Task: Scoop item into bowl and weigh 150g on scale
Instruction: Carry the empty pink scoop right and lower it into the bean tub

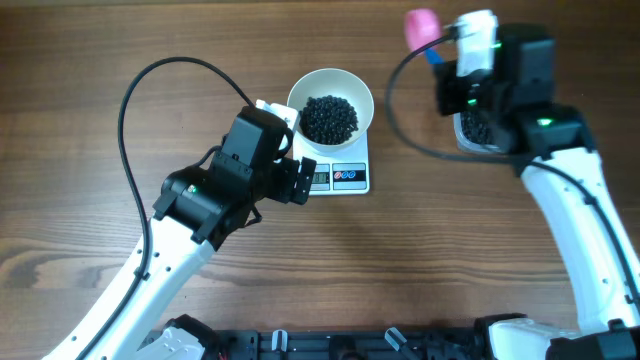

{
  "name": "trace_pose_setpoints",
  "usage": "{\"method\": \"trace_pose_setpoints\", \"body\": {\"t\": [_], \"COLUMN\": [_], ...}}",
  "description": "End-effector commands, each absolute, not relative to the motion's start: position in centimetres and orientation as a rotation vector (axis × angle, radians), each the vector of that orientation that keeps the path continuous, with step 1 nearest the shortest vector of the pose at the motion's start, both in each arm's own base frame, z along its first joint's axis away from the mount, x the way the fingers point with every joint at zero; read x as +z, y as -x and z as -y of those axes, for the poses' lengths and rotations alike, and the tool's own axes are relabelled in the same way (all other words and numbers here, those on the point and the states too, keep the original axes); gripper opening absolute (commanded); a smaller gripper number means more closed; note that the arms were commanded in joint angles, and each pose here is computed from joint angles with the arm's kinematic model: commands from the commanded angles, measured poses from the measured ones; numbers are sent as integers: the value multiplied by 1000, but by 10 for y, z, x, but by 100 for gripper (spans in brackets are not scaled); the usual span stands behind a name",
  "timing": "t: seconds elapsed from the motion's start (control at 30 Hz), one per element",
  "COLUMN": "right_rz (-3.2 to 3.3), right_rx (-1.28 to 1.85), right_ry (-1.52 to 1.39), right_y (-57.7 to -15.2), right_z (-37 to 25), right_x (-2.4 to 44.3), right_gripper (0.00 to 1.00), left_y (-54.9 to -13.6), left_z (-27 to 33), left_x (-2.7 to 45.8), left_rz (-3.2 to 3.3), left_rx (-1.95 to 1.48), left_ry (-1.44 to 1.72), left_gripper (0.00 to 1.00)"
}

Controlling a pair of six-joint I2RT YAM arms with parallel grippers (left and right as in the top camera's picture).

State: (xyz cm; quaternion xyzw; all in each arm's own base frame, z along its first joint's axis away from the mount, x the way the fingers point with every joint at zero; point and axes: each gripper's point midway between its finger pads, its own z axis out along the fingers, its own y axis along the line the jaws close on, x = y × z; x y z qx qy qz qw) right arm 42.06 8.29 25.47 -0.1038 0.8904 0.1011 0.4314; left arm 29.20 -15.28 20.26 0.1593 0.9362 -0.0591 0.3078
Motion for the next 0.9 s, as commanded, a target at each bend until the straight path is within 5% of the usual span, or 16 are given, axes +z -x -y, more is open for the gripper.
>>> {"method": "trace_pose_setpoints", "body": {"t": [0.0, 0.87], "right_rz": [-2197, -2149], "right_rx": [460, 797], "right_ry": [256, 65], "right_y": [-417, -416], "right_z": [-82, -86], "right_x": [263, 284], "right_gripper": [4, 4], "left_y": [-292, -292], "left_z": [153, 153], "left_x": [200, 200], "left_rz": [-2479, -2479], "left_rx": [-160, -160], "left_ry": [-440, -440], "left_gripper": [100, 100]}}
